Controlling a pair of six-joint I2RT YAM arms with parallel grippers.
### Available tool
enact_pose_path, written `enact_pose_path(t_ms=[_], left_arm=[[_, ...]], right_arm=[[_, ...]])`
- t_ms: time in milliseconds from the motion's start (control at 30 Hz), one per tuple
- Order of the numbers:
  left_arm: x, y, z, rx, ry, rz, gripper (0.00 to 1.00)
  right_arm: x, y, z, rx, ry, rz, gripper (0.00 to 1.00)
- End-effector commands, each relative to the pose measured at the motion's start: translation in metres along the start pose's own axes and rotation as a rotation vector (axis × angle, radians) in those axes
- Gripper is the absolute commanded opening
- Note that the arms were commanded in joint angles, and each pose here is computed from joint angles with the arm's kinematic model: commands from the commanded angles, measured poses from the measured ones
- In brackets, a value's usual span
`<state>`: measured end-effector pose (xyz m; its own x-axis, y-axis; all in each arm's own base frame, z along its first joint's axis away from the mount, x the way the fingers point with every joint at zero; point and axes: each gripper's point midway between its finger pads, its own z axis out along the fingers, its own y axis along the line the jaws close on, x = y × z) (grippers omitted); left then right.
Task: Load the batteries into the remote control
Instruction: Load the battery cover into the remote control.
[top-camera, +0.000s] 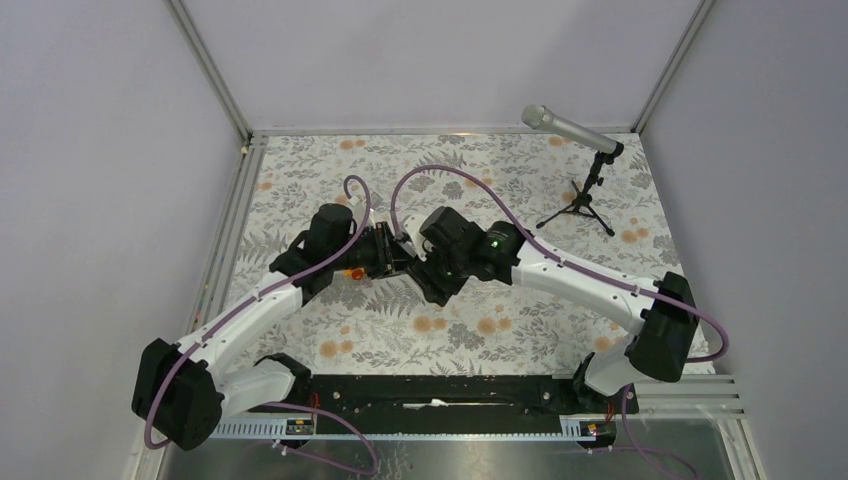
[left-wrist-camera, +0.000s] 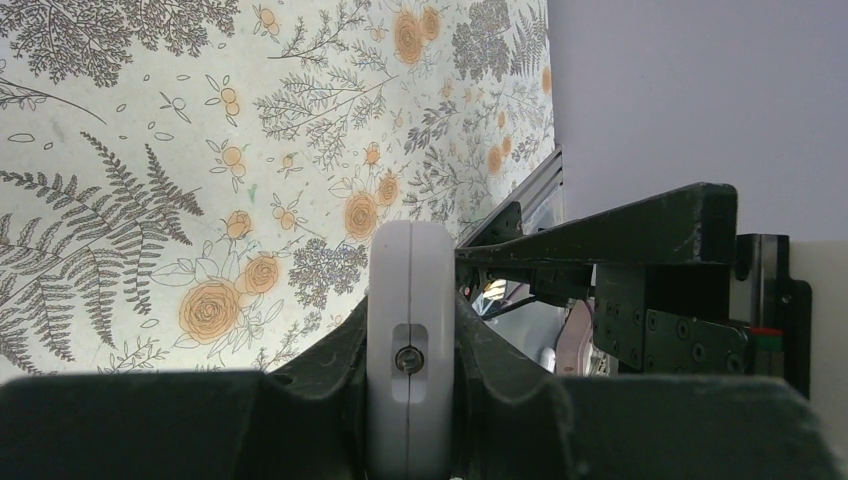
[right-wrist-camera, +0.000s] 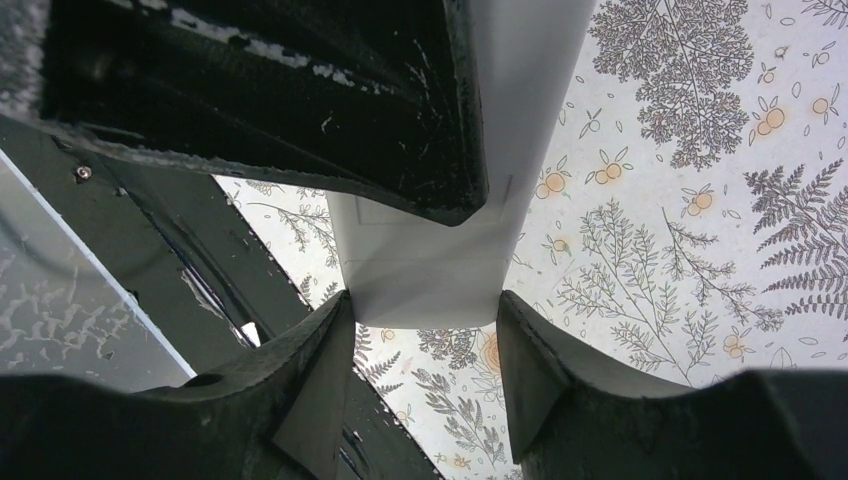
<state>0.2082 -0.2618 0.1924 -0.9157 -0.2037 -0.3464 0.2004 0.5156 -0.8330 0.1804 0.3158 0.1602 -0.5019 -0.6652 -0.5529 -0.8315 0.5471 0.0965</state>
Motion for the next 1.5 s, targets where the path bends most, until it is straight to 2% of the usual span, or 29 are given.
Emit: enact_pose_path(t_ms=[0, 200, 467, 800, 867, 1000, 1100, 1233, 1467], left_arm=[[0.004, -0.074, -0.019, 0.263, 0.096, 0.035, 0.0], [0.003, -0.079, -0.018, 0.293, 0.11, -0.016, 0.0], [0.005, -0.073, -0.016, 0.282, 0.128, -0.051, 0.0], [-0.009, -0.052, -0.02, 0.235, 0.078, -0.07, 0.0], [-0.012, -0.048, -0.021, 0.229, 0.069, -0.075, 0.0], [-0.02, -0.038, -0.022, 0.211, 0.041, -0.091, 0.0], [-0.031, -0.033, -0.026, 0.218, -0.006, -0.11, 0.0], [-0.043, -0.04, -0.033, 0.247, -0.056, -0.112, 0.0], [-0.054, -0.05, -0.043, 0.268, -0.113, -0.136, 0.0]], right_arm=[[-0.032, -0.008, 0.006, 0.043, -0.082, -0.015, 0.56], [-0.045, -0.012, 0.007, 0.087, -0.11, 0.057, 0.58], [-0.057, -0.007, 0.001, 0.062, -0.148, 0.056, 0.66], [-0.067, -0.01, -0.01, 0.08, -0.174, 0.054, 0.74], [-0.072, -0.008, -0.014, 0.074, -0.186, 0.061, 0.78], [-0.083, 0.001, -0.032, 0.027, -0.236, 0.062, 0.98], [-0.09, 0.007, -0.05, -0.008, -0.299, 0.07, 1.0], [-0.1, -0.006, -0.075, 0.011, -0.399, 0.2, 1.0], [-0.096, -0.06, -0.107, 0.123, -0.559, 0.65, 1.0]])
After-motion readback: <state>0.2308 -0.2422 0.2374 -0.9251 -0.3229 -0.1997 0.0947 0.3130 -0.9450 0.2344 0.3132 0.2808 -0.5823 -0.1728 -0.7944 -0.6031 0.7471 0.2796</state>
